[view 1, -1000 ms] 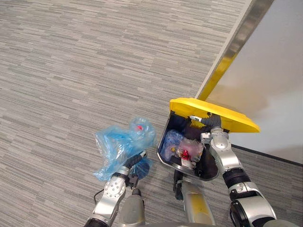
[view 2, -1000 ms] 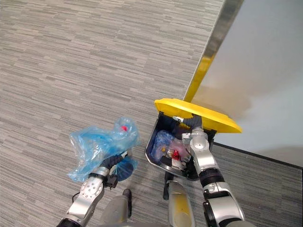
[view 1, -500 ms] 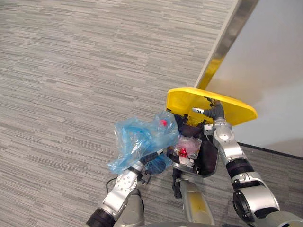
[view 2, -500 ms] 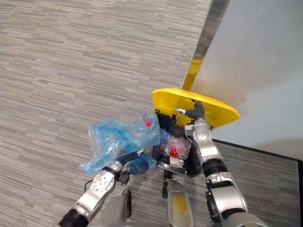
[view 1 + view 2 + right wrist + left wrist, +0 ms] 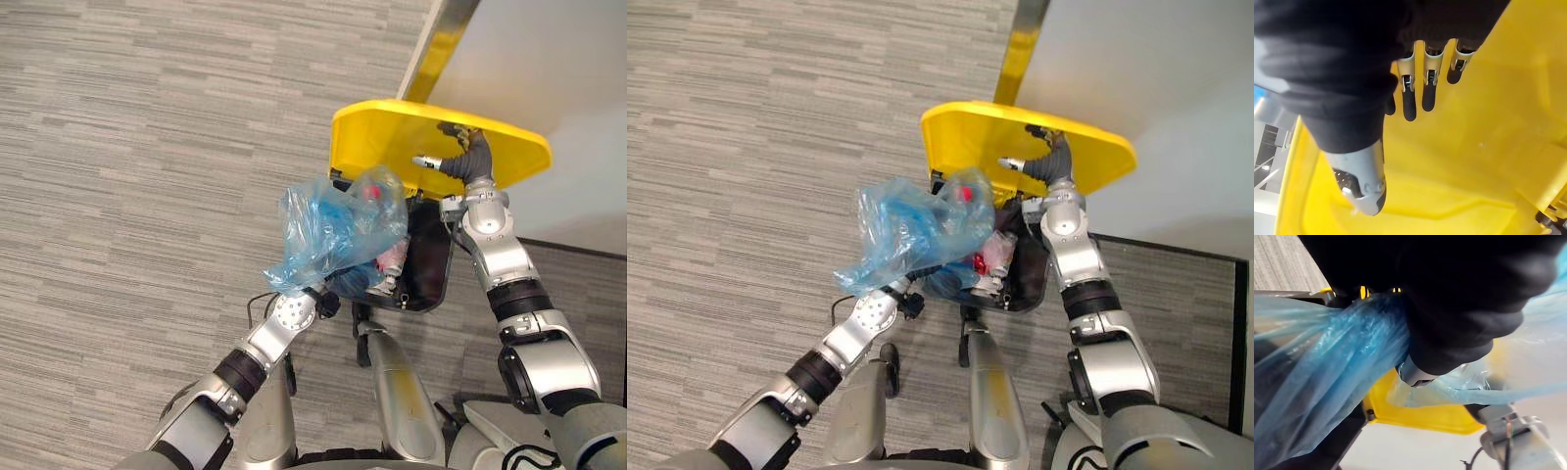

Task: Gather rubbish on tea table into small bin, then transfer packed bag to large trash can.

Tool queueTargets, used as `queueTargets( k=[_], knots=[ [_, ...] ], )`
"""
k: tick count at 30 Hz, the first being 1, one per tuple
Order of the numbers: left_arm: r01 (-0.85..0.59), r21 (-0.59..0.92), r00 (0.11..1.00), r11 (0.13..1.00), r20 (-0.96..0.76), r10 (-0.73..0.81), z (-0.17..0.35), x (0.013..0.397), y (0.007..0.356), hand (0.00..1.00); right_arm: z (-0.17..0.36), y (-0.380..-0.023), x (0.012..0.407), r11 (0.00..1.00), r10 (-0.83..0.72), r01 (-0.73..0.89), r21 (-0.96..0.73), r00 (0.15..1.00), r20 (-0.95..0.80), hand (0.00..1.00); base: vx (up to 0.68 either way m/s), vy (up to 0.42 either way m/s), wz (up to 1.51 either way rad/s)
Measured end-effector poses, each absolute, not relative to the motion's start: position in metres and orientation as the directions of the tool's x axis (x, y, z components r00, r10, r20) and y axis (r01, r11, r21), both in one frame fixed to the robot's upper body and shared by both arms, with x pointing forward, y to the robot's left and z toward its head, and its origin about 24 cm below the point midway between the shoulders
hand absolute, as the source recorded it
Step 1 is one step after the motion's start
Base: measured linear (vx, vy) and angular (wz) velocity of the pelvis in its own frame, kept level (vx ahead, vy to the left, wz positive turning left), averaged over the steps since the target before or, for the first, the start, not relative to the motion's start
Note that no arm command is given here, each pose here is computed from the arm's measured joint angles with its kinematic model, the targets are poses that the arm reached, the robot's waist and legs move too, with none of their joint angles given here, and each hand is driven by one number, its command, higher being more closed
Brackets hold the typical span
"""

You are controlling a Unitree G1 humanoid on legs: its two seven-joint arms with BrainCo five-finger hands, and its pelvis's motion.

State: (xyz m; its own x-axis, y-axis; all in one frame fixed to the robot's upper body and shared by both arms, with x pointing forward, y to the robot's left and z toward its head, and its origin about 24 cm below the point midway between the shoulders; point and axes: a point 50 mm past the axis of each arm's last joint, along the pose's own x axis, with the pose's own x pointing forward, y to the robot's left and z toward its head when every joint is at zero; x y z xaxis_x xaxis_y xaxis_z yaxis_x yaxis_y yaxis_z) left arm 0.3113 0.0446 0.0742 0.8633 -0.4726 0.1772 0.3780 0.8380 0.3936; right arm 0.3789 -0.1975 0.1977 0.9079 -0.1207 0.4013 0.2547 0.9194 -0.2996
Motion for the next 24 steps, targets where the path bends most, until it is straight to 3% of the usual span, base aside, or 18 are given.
queueTargets(
  k=[5,14,21,22,24],
  knots=[
    [0.375,0.453,0.869,0.809,0.133,-0.477,0.076,0.326,0.043,1.00,0.223,-0.188,0.370,0.926,-0.086,0.256,-0.276,0.857,0.507,0.00,-0.01,-0.005,-0.09],
    [0.339,0.547,0.837,0.765,0.197,-0.511,0.113,0.346,0.021,1.00,0.263,-0.138,0.340,0.955,0.097,0.128,-0.267,0.716,0.691,0.00,-0.01,0.021,-0.12],
    [0.314,0.564,0.869,0.764,0.153,-0.470,0.106,0.354,0.025,1.00,0.279,-0.120,0.336,0.958,0.148,0.088,-0.272,0.660,0.736,0.00,0.04,0.026,-0.04],
    [0.305,0.556,0.878,0.773,0.151,-0.455,0.107,0.356,0.027,0.00,0.279,-0.118,0.335,0.958,0.156,0.083,-0.276,0.658,0.737,0.00,0.03,0.022,-0.03],
    [0.290,0.568,0.887,0.770,0.142,-0.439,0.106,0.359,0.028,0.00,0.279,-0.114,0.335,0.956,0.172,0.071,-0.286,0.653,0.738,0.00,0.03,0.027,-0.09]
  ],
)
